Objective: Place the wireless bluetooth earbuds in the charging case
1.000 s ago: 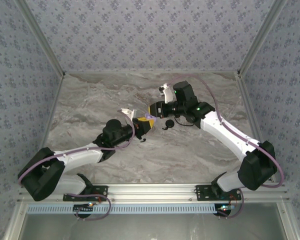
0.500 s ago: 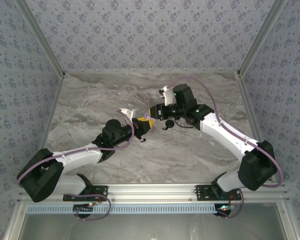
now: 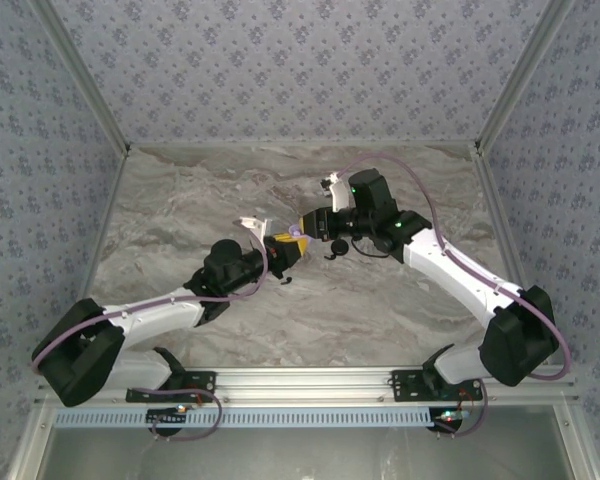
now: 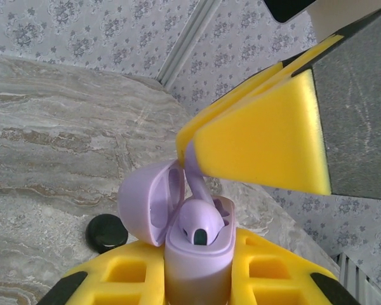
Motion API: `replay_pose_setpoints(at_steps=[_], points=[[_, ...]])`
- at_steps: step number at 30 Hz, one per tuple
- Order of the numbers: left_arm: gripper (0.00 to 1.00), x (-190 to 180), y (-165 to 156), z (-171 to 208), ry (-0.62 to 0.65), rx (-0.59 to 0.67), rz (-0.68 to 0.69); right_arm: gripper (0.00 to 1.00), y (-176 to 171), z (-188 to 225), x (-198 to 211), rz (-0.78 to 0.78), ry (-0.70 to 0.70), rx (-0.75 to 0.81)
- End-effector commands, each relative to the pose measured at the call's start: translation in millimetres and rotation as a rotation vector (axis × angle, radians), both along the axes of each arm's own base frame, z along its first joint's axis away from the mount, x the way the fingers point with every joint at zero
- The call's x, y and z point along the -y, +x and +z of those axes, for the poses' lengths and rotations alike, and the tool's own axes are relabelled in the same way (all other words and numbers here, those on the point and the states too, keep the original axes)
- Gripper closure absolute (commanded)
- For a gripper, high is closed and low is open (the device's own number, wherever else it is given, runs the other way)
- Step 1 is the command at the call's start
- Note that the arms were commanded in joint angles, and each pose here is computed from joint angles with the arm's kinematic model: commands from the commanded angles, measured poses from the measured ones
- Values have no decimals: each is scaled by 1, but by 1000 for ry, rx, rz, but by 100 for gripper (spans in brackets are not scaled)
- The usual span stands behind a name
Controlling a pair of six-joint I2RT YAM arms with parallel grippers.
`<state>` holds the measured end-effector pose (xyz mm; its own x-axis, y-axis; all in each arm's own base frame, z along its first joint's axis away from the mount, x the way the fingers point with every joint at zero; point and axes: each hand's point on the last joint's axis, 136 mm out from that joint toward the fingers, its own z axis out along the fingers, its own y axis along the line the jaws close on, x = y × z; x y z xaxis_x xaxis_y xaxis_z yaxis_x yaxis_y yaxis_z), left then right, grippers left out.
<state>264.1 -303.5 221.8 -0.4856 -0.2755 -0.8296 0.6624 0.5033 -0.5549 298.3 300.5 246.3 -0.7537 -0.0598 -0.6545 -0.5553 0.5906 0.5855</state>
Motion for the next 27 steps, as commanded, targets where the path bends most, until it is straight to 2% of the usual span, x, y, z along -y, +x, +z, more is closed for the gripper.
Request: replay_pose_setpoints(at_steps=[1, 27], points=[[88, -4, 8, 43, -87, 87, 46, 79, -10, 0, 3, 7, 0, -21], [89, -6, -1, 50, -23, 183, 22, 81, -32, 3, 3, 92, -21, -39]])
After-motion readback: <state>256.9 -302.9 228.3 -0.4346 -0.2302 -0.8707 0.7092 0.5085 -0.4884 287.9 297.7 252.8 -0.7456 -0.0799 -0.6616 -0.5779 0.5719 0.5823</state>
